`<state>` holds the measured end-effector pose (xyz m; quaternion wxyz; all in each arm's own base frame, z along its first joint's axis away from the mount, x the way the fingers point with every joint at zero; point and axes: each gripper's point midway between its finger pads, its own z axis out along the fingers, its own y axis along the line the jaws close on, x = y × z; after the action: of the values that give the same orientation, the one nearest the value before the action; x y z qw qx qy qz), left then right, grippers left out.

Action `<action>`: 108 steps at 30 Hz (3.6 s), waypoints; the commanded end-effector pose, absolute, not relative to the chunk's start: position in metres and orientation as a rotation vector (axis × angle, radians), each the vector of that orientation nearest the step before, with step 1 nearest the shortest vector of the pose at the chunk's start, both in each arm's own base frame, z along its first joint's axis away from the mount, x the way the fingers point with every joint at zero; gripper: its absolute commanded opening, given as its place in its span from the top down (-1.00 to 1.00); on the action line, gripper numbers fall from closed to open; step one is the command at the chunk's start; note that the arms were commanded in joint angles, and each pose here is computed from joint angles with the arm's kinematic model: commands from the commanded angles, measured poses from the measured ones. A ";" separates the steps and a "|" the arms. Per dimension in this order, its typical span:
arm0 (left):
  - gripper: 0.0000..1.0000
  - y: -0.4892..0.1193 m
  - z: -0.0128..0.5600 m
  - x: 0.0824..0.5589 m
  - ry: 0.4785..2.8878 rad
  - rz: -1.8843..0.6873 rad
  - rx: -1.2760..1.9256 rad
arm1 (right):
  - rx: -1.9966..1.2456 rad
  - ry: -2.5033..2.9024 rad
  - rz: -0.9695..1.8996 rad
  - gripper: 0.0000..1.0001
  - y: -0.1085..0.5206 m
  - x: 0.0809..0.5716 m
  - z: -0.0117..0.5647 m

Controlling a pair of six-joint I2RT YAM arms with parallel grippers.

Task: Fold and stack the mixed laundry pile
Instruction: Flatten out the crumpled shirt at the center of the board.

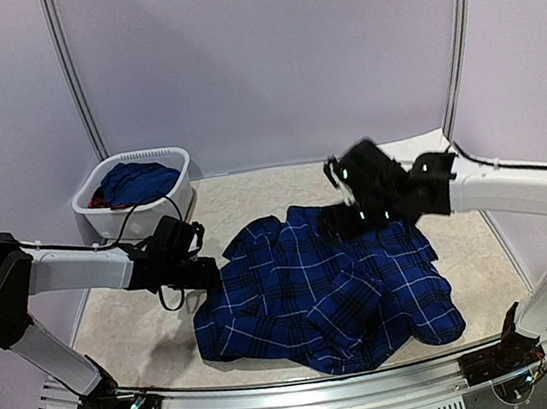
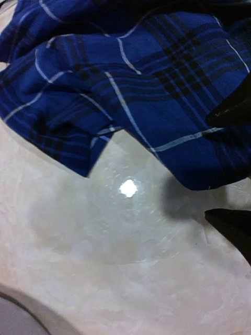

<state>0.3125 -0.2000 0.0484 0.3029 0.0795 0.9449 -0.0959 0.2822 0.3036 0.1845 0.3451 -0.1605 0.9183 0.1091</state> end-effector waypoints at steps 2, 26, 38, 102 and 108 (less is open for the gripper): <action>0.12 -0.196 0.029 0.297 2.537 -0.259 0.199 | -0.525 2.304 0.469 -0.91 0.365 0.341 0.205; 1.00 -0.239 0.043 0.253 2.419 -0.410 0.373 | -0.826 2.378 0.705 -0.91 0.515 0.426 0.056; 1.00 -0.274 0.038 0.247 2.398 -0.429 0.498 | -0.901 2.405 0.642 -0.81 0.512 0.425 0.022; -0.45 -0.292 0.143 0.264 2.162 -0.338 0.572 | -0.412 1.978 0.608 0.97 0.348 0.331 0.148; -0.14 -0.292 0.157 0.307 2.196 -0.539 0.521 | -0.520 2.022 0.599 0.97 0.334 0.307 0.125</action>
<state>0.2815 -0.2826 0.1403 0.4124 0.2075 0.8750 -0.1456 0.3236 0.3369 0.1231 0.4687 -0.1772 0.8362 0.2230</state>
